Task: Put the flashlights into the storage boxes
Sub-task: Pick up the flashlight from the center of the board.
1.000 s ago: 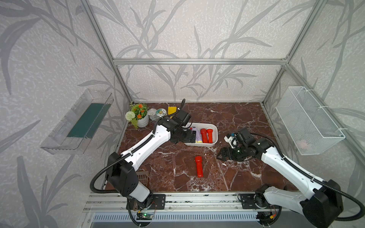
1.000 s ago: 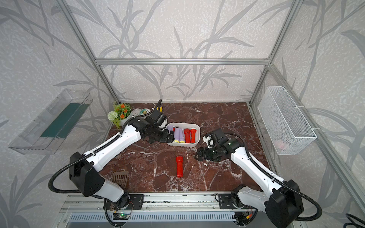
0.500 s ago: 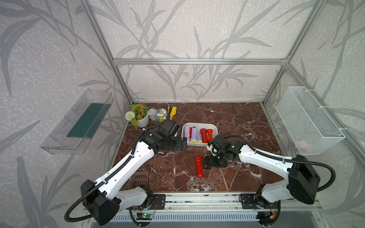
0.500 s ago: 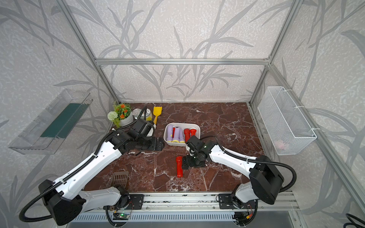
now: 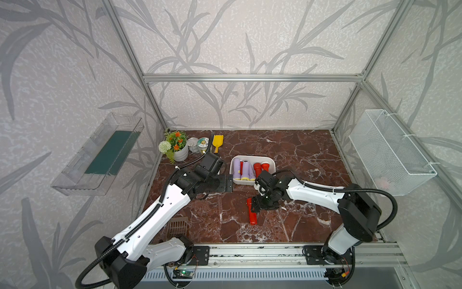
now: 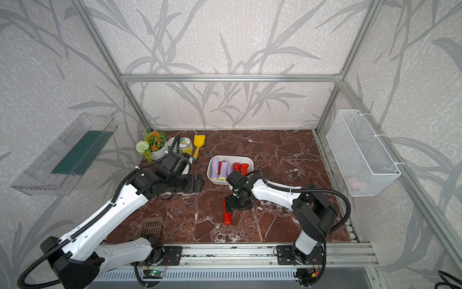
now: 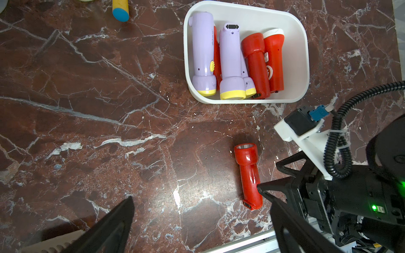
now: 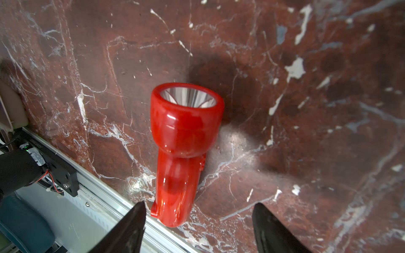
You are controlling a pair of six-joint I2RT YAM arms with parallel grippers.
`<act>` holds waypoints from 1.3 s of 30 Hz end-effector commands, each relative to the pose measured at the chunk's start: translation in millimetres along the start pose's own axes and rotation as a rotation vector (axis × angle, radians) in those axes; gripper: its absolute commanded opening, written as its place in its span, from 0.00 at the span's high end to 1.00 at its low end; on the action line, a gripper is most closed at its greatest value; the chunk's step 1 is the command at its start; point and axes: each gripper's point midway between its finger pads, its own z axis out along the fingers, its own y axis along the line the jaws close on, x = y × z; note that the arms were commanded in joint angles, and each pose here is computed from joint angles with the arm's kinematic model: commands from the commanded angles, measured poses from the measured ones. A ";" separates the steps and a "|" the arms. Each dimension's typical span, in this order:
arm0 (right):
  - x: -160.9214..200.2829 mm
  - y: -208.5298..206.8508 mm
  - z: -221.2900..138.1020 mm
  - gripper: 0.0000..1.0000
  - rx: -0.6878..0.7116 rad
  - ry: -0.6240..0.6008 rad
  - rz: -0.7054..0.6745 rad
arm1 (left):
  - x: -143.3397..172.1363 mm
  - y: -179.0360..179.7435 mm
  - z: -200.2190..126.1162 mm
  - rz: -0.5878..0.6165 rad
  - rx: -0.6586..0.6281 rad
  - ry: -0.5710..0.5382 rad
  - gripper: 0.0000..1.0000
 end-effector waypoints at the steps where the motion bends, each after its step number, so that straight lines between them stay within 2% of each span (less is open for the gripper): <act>1: -7.0 4.5 0.3 0.26 0.008 -0.011 -0.031 | -0.7 8.5 2.1 -0.008 -0.046 0.007 0.01; 15: -4.8 8.6 26.6 0.36 0.069 0.034 -0.031 | -5.9 21.9 5.2 0.005 -0.059 0.036 0.01; 23: -1.7 7.4 35.2 0.42 0.085 0.037 0.013 | -8.1 25.2 6.9 0.010 -0.049 0.056 0.01; 39: -3.1 5.5 40.8 0.54 0.115 0.043 0.026 | -3.3 35.2 5.5 0.005 -0.065 0.073 0.01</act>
